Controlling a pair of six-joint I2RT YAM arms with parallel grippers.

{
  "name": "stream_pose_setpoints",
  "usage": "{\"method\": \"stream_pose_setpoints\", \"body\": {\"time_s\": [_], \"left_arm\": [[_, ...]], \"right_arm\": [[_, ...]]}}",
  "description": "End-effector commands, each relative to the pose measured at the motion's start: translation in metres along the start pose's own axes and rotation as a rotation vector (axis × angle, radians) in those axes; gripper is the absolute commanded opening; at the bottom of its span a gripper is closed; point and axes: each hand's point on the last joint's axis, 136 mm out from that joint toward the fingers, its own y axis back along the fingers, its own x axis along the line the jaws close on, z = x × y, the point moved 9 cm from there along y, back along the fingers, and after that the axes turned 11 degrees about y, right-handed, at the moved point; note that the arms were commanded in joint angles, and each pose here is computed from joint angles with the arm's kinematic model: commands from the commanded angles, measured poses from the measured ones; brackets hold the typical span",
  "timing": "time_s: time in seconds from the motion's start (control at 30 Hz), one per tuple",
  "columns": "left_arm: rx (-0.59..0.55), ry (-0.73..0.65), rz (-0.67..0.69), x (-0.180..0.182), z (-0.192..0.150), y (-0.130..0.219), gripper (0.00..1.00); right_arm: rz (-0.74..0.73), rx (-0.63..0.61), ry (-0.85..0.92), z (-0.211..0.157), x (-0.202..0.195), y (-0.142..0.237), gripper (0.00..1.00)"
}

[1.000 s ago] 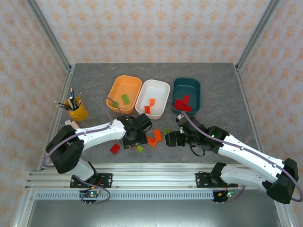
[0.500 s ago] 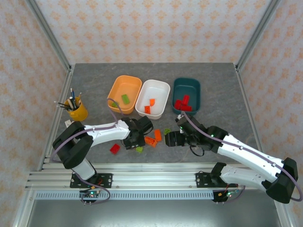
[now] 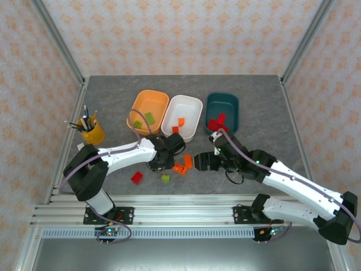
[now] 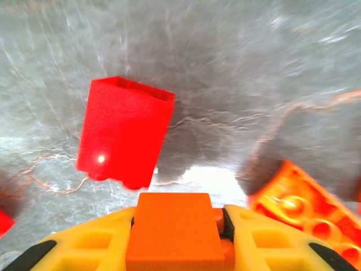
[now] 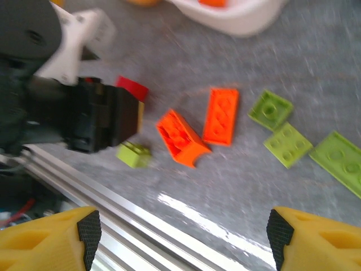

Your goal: Sort the legos into containers by color

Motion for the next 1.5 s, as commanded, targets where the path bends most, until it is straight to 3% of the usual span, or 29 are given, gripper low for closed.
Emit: {"method": "stream_pose_setpoints", "body": {"time_s": [0.0, 0.17, 0.33, 0.5, 0.6, 0.93, 1.03, 1.2, 1.47], "left_arm": [[-0.088, -0.021, -0.02, -0.002, 0.017, 0.049, 0.34], [-0.122, -0.002, -0.113, -0.034, 0.052, 0.091, 0.34], [-0.106, 0.008, -0.156, -0.076, 0.1, 0.091, 0.34], [-0.048, 0.009, -0.124, -0.112, 0.132, 0.051, 0.34], [-0.012, 0.021, -0.102, -0.123, 0.143, 0.023, 0.35], [0.049, 0.006, -0.079, -0.141, 0.145, -0.021, 0.39], [0.052, 0.006, -0.063, -0.139, 0.145, -0.023, 0.5], [0.012, 0.005, -0.083, -0.137, 0.149, 0.0, 0.66], [-0.132, 0.025, -0.147, -0.113, 0.155, 0.082, 0.74]], "right_arm": [[0.092, -0.226, 0.0, 0.038, 0.02, 0.032, 0.8], [0.059, -0.402, -0.029, 0.069, 0.024, 0.054, 0.82], [-0.078, -0.52, -0.132, 0.086, 0.003, 0.064, 0.86], [-0.165, -0.469, -0.203, 0.091, -0.015, 0.059, 0.87], [-0.178, -0.462, -0.246, 0.089, -0.022, 0.055, 0.94], [-0.188, -0.386, -0.322, 0.074, -0.034, 0.045, 0.97], [-0.191, -0.379, -0.321, 0.072, -0.035, 0.043, 0.97], [-0.199, -0.356, -0.294, 0.075, -0.034, 0.042, 0.97], [-0.232, -0.299, -0.163, 0.084, -0.027, 0.054, 0.95]]}}
